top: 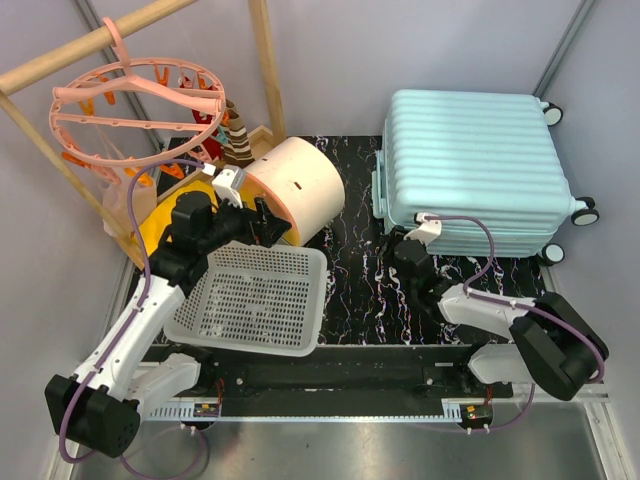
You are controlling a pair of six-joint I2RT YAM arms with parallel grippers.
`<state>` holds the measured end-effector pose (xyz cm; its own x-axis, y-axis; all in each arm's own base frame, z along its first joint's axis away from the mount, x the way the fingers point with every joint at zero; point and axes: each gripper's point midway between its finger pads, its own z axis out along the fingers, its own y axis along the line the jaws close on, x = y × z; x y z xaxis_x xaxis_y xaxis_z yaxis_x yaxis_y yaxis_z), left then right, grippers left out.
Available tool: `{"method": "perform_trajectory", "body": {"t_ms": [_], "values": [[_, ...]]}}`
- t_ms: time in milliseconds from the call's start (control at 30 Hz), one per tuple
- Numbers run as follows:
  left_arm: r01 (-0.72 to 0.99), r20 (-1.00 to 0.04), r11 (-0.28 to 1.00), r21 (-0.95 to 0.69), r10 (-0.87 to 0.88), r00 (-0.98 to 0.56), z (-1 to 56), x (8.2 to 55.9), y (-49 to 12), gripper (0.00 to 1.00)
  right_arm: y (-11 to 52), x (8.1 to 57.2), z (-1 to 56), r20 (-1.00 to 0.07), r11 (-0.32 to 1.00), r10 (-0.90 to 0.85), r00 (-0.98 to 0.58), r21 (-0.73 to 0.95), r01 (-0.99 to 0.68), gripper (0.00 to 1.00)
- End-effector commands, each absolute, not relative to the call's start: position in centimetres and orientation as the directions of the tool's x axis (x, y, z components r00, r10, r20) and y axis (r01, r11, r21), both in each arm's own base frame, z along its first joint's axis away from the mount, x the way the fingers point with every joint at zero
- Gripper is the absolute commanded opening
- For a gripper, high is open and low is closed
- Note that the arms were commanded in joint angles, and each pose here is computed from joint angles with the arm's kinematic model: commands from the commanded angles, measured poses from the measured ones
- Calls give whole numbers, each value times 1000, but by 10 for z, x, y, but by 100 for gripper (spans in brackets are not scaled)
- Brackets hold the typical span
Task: Open, take out, and arrange the luggage
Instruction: Unzip the luggage at the center of the board.
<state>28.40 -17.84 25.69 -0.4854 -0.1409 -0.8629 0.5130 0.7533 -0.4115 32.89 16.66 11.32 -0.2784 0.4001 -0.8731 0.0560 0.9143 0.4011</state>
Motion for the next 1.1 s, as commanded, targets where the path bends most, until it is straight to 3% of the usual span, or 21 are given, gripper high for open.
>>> {"method": "perform_trajectory", "body": {"t_ms": [0,267,533,733,933,1067], "values": [[554,-888,729,-402,-162,-431,275,282,-181,99,171,347,144,-866,883,469,-174,462,83,49],[555,-886,727,-405,-162,-434,275,281,-182,99,161,350,148,-875,880,472,-104,463,103,46],[556,-886,726,-405,-162,-434,275,281,-182,99,160,360,139,-869,869,486,-92,469,157,32],[562,-888,721,-404,-162,-430,277,280,-182,99,156,359,143,-842,835,537,-47,524,166,31],[563,-886,719,-409,-165,-432,277,279,-183,99,158,362,152,-842,834,540,-19,531,152,2],[565,-886,716,-410,-166,-433,277,279,-183,99,169,371,157,-847,840,532,-2,528,125,0]]}}
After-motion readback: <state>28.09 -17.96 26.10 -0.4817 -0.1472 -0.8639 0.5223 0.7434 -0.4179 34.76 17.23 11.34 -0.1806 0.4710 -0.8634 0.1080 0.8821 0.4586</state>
